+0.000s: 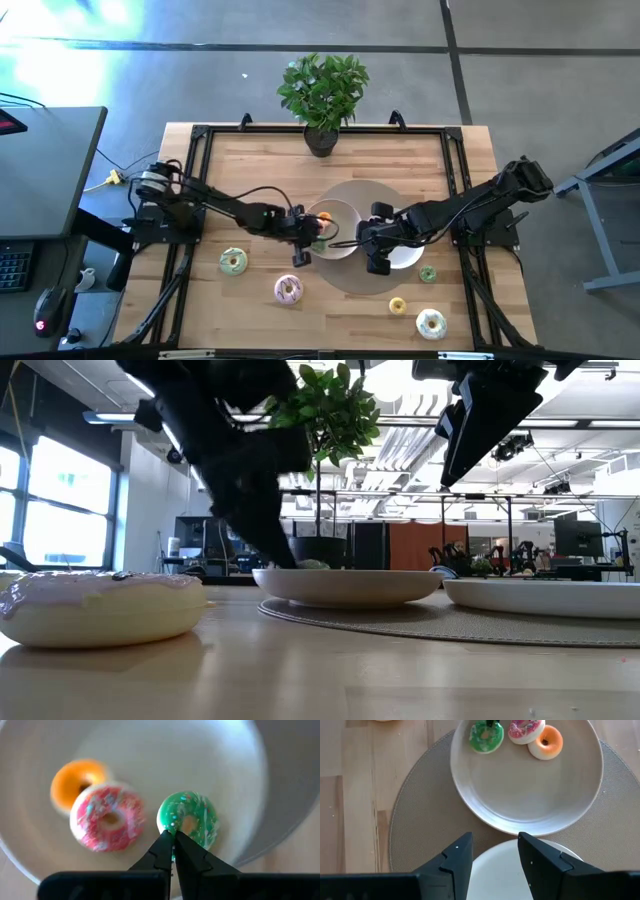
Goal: Pick & Place donuts
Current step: Put the left small green donut into the left white plate, then put the small green donut into the left white plate
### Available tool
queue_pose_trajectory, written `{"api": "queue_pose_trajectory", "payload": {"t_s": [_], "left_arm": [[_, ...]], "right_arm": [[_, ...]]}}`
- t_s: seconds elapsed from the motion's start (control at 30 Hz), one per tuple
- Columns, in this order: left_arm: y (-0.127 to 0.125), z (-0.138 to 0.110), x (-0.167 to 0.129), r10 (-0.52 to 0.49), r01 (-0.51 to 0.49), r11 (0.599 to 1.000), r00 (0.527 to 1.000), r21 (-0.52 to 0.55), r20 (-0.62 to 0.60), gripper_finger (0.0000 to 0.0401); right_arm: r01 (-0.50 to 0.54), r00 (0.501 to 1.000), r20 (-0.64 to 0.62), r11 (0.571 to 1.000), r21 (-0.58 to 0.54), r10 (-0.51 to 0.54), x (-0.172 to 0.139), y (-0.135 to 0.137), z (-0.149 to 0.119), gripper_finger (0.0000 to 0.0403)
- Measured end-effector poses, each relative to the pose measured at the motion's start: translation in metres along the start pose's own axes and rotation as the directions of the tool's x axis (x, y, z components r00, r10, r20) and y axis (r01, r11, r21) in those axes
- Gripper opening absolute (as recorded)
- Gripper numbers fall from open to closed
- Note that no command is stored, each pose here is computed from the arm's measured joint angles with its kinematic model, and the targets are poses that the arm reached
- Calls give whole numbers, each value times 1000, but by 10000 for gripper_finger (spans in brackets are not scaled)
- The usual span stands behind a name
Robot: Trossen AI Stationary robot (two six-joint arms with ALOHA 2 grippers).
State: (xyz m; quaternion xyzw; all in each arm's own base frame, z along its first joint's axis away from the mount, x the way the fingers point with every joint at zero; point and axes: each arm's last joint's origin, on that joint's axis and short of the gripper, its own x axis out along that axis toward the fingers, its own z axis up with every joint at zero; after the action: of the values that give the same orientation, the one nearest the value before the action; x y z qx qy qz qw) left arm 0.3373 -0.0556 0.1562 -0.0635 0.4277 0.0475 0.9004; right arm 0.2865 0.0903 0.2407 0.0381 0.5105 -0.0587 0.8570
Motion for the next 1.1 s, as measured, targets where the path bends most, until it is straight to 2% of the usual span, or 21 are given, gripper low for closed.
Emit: {"api": "queue_pose_trajectory", "payload": {"t_s": [0.43,0.53,0.63,0.9,1.03,1.1], "left_arm": [[0,3,-2,40,-42,998,999,55,29,120],[0,7,-4,50,-51,997,999,58,18,133],[-2,15,-7,54,-56,997,998,61,26,138],[-8,42,-20,56,-61,992,997,108,44,138],[-7,46,-26,112,-112,981,994,160,4,138],[-5,44,-28,171,-164,968,985,191,-21,138]], "right_arm": [[-22,1000,-9,1000,0,22,0,1,0,153],[-65,997,-49,998,13,66,0,2,-3,153],[-94,985,-142,993,67,102,-2,5,-12,151],[90,928,-373,966,241,6,-13,15,-45,132],[144,911,-412,946,291,-12,-20,29,-58,129],[159,906,-424,941,299,-18,-23,36,-65,129]]}}
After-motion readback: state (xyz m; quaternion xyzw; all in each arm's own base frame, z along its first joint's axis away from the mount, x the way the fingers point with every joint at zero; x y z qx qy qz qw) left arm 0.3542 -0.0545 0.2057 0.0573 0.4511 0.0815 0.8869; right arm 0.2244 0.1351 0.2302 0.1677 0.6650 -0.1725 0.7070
